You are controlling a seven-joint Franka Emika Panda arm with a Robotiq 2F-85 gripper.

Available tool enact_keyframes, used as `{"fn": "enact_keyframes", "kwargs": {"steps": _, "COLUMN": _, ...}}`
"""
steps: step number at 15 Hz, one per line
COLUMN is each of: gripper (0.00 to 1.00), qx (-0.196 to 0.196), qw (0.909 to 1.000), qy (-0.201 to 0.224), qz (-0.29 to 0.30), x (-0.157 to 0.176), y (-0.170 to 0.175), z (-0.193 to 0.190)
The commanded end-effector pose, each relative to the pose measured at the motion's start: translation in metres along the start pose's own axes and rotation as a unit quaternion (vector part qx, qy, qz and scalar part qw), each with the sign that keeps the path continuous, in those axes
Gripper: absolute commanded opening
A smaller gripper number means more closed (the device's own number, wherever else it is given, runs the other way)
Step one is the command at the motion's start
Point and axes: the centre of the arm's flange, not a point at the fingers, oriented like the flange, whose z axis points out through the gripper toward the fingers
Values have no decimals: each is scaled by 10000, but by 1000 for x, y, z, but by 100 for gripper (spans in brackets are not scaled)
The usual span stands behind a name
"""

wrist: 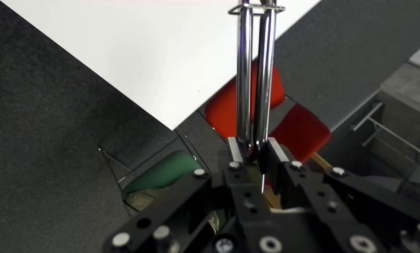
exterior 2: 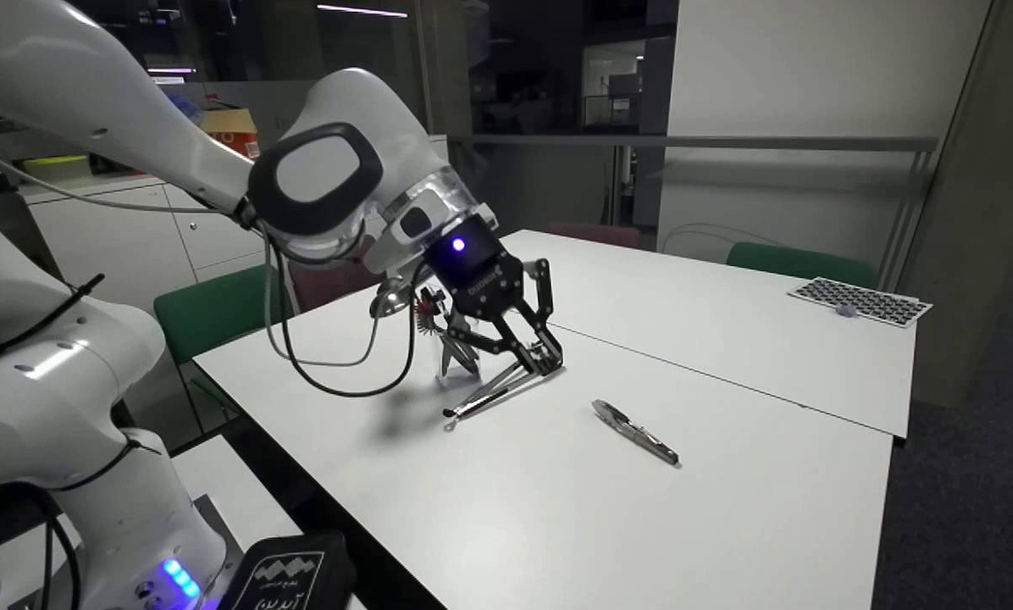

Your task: Pick the object on the right and put it in the holder

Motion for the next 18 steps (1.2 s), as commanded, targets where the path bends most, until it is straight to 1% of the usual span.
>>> {"fn": "enact_keyframes", "kwargs": {"steps": 1, "gripper": 5, "qx": 581, "qw": 9949, "qy": 803, "qz": -161, "x": -19, "y": 2, "z": -59}}
{"fn": "enact_keyframes", "kwargs": {"steps": 4, "gripper": 5, "qx": 1065, "qw": 9842, "qy": 1280, "qz": -604, "x": -47, "y": 0, "z": -96}}
{"fn": "enact_keyframes", "kwargs": {"steps": 7, "gripper": 5, "qx": 1427, "qw": 9721, "qy": 1531, "qz": -1057, "x": -76, "y": 4, "z": -124}}
{"fn": "enact_keyframes", "kwargs": {"steps": 10, "gripper": 5, "qx": 1695, "qw": 9603, "qy": 1556, "qz": -1575, "x": -111, "y": 12, "z": -146}}
{"fn": "enact_keyframes", "kwargs": {"steps": 15, "gripper": 5, "qx": 1948, "qw": 9422, "qy": 1496, "qz": -2278, "x": -167, "y": 26, "z": -171}}
{"fn": "enact_keyframes", "kwargs": {"steps": 17, "gripper": 5, "qx": 2011, "qw": 9379, "qy": 1420, "qz": -2443, "x": -184, "y": 28, "z": -177}}
{"fn": "enact_keyframes", "kwargs": {"steps": 18, "gripper": 5, "qx": 2022, "qw": 9365, "qy": 1312, "qz": -2546, "x": -191, "y": 29, "z": -181}}
